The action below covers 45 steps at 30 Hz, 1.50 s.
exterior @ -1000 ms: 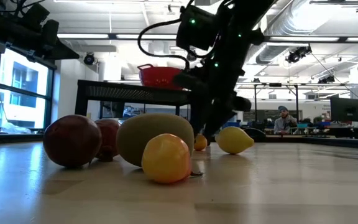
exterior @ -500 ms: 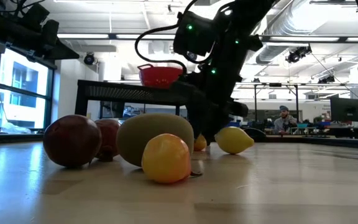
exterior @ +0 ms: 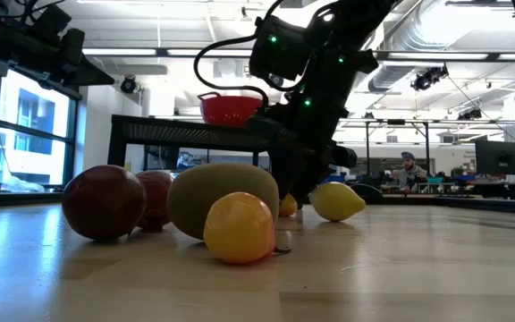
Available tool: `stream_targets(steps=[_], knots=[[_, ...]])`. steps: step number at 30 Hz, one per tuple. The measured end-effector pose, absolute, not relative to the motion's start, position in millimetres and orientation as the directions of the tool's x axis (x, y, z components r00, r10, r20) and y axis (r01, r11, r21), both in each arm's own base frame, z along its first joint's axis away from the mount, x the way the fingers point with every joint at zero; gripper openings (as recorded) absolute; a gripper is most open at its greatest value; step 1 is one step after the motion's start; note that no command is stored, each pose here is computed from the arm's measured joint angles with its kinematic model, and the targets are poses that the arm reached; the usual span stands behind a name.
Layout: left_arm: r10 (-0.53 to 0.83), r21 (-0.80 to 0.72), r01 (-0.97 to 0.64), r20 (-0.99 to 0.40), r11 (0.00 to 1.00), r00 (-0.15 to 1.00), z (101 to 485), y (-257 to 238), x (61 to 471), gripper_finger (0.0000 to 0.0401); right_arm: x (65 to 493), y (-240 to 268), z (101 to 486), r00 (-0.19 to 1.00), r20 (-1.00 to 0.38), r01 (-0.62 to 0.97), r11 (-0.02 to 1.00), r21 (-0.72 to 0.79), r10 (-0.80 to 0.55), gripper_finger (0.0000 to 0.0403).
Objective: Pick & Place Fruit
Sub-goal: Put the top pear into the red strainer bowl on the shelf
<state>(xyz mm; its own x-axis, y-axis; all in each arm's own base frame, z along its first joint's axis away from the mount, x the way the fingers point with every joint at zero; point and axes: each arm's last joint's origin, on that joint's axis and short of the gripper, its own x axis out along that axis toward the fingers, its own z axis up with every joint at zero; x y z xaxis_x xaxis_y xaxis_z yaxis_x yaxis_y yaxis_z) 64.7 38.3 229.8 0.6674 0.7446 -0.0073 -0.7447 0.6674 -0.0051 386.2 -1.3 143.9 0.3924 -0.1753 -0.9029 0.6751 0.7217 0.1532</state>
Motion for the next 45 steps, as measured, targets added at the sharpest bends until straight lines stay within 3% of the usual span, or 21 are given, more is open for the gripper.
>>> stream_targets(steps=[12,23,45], knots=[[0.745,-0.005,-0.745,-0.007,0.667,0.667,230,38,65,0.0,385,-1,149,0.404,-0.899,0.636,0.758,0.144,-0.168,0.0142],[0.745,-0.005,-0.745,-0.007,0.667,0.667,230,38,65,0.0,377,-1,191,0.503,-0.848,0.579,0.795,0.184,-0.17,0.0142],[0.745,-0.009,-0.745,-0.007,0.667,0.667,230,38,65,0.0,357,-59,292,0.806,-0.506,0.458,0.865,0.206,-0.306,0.0142]])
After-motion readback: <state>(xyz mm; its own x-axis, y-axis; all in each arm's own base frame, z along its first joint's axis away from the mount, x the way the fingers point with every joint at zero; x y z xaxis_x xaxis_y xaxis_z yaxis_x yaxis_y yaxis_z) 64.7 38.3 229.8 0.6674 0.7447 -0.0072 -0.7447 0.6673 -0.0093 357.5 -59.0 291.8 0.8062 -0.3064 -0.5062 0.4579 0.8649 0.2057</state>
